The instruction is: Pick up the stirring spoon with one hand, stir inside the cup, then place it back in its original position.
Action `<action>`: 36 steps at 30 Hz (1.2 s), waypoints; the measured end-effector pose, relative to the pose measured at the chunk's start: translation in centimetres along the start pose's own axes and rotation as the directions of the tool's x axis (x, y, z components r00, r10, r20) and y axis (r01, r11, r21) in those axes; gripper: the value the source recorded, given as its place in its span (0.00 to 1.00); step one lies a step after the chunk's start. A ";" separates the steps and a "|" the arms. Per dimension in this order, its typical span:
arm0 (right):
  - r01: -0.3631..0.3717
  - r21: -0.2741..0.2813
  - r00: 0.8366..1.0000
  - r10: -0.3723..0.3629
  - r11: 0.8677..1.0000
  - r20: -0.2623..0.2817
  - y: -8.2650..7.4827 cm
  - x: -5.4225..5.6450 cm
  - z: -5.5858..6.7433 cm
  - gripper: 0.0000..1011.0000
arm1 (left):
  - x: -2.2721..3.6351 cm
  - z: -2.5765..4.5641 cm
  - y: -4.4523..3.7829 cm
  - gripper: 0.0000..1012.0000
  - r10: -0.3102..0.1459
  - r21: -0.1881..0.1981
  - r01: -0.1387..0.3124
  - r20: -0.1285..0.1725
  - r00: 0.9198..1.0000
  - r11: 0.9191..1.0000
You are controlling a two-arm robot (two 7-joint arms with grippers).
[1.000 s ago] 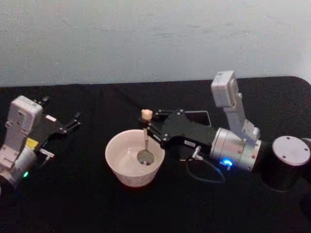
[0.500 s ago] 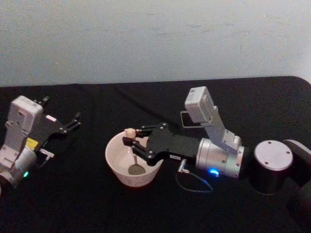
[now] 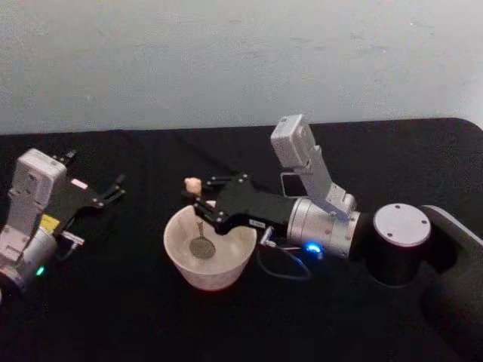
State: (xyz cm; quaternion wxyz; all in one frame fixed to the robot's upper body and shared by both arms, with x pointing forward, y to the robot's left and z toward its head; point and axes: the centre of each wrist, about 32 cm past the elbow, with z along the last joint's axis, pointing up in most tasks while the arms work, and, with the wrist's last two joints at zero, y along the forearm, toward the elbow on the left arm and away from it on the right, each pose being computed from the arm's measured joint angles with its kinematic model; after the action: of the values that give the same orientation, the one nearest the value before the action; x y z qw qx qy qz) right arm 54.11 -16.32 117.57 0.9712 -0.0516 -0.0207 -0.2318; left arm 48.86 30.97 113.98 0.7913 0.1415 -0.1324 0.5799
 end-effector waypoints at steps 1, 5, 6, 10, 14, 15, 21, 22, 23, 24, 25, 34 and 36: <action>0.007 0.002 1.000 -0.007 1.000 -0.002 0.1 0.1 0.0 0.19 | 0.00 0.00 0.00 0.99 0.000 0.000 0.000 0.000 1.000 1.000; 0.049 0.018 0.999 -0.049 0.999 -0.012 0.1 0.9 0.2 0.19 | 0.00 0.00 0.00 0.99 0.000 0.000 0.000 0.000 1.000 1.000; 0.049 0.018 0.999 -0.049 0.999 -0.012 0.1 0.9 0.2 0.19 | 0.00 0.00 0.00 0.99 0.000 0.000 0.000 0.000 1.000 1.000; 0.081 0.027 0.997 -0.081 0.996 -0.014 -0.3 1.5 0.4 0.19 | 0.00 0.00 0.00 0.99 0.000 0.000 0.000 0.000 1.000 1.000; 0.102 0.023 0.995 -0.102 0.995 -0.012 -1.1 1.8 0.4 0.19 | 0.00 0.00 0.00 0.99 0.000 0.000 0.000 0.000 1.000 1.000; 0.105 0.021 0.994 -0.104 0.994 -0.011 -1.2 1.8 0.4 0.19 | 0.00 0.00 0.00 0.99 0.000 0.000 0.000 0.000 1.000 1.000; 0.105 0.001 0.994 -0.105 0.994 -0.003 -2.7 1.2 0.2 0.19 | 0.00 0.00 0.00 0.99 0.000 0.000 0.000 0.000 1.000 1.000; 0.103 -0.001 0.995 -0.103 0.995 -0.002 -2.8 1.1 0.2 0.19 | 0.00 0.00 0.00 0.99 0.000 0.000 0.000 0.000 1.000 1.000; 0.097 -0.005 0.995 -0.097 0.995 -0.001 -3.1 0.8 0.2 0.19 | 0.00 0.00 0.00 0.99 0.000 0.000 0.000 0.000 1.000 1.000; 0.093 -0.007 0.996 -0.093 0.996 -0.001 -3.3 0.7 0.2 0.19 | 0.00 0.00 0.00 0.99 0.000 0.000 0.000 0.000 1.000 1.000; 0.088 -0.008 0.996 -0.088 0.996 -0.002 -3.5 0.6 0.2 0.19 | 0.00 0.00 0.00 0.99 0.000 0.000 0.000 0.000 1.000 1.000; 0.011 -0.009 1.000 -0.012 1.000 -0.026 -3.7 -1.5 -0.1 0.19 | 0.00 0.00 0.00 0.99 0.000 0.000 0.000 0.000 1.000 1.000; -0.006 -0.011 1.000 0.006 1.000 -0.030 -3.4 -1.8 -0.2 0.19 | 0.00 0.00 0.00 0.99 0.000 0.000 0.000 0.000 1.000 1.000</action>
State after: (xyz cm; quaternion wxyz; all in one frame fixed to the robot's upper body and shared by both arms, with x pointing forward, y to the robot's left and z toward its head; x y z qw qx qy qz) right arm 50.97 -18.52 117.60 0.9718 -0.0535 -0.0046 -0.2296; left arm 48.86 30.97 113.98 0.7913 0.1415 -0.1325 0.5799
